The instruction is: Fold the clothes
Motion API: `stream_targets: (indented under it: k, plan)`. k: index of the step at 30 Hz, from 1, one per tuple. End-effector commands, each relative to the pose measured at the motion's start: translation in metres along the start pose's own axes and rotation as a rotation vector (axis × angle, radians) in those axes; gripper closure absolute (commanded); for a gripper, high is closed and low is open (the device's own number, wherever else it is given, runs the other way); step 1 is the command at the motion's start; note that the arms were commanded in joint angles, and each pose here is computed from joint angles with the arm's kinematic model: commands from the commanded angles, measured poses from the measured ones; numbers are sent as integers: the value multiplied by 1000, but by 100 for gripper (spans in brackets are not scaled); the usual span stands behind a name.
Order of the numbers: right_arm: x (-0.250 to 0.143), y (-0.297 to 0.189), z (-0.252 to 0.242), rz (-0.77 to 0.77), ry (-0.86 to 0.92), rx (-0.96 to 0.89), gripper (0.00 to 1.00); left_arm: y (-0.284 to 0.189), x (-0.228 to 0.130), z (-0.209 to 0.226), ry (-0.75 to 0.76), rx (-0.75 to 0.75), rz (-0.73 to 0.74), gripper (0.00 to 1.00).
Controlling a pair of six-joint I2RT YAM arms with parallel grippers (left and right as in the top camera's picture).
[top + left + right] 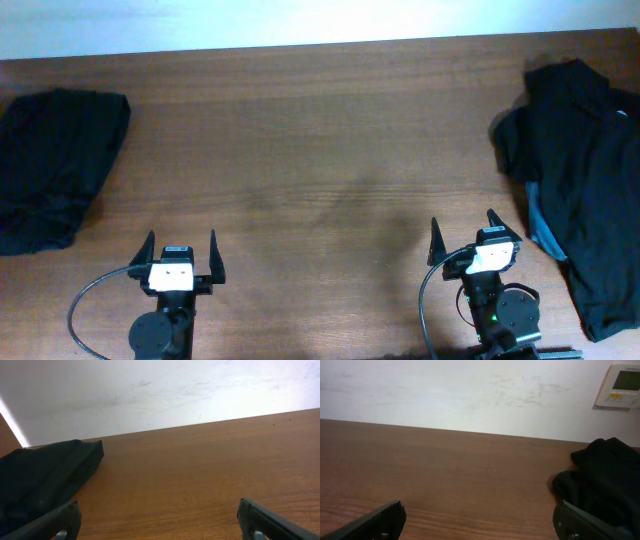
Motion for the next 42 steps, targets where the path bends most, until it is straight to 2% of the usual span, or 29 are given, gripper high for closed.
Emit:
stream_targets:
  k: [1,24,28,31,36,42]
  plan:
    - [-2,0,-2,2,2,-16,1,0,-2,0,-12,5,0,1]
    - [-2,0,2,4,9,25,1,0,-2,0,-12,5,0,1]
    - [12,-1,9,-79,12,106,1,0,-2,0,-12,5,0,0]
    - [24,-4,11,-116,13,124,1,0,-2,0,-12,5,0,1]
    - [73,-17,-3,-146,53,-8,1,0,-2,0,-12,5,0,1]
    - [140,-16,-5,-3,116,-34,1,0,-2,0,-12,5,0,1]
Point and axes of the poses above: each gripper's point midway between its finger pads, its own y axis out along the fingers, its own z axis along the line the jaws close on, x = y × z, the point moved 8 cm from there along -y, back along the fingers, and after that the axes turned 3 degrees about y, right-handed, at the moved point
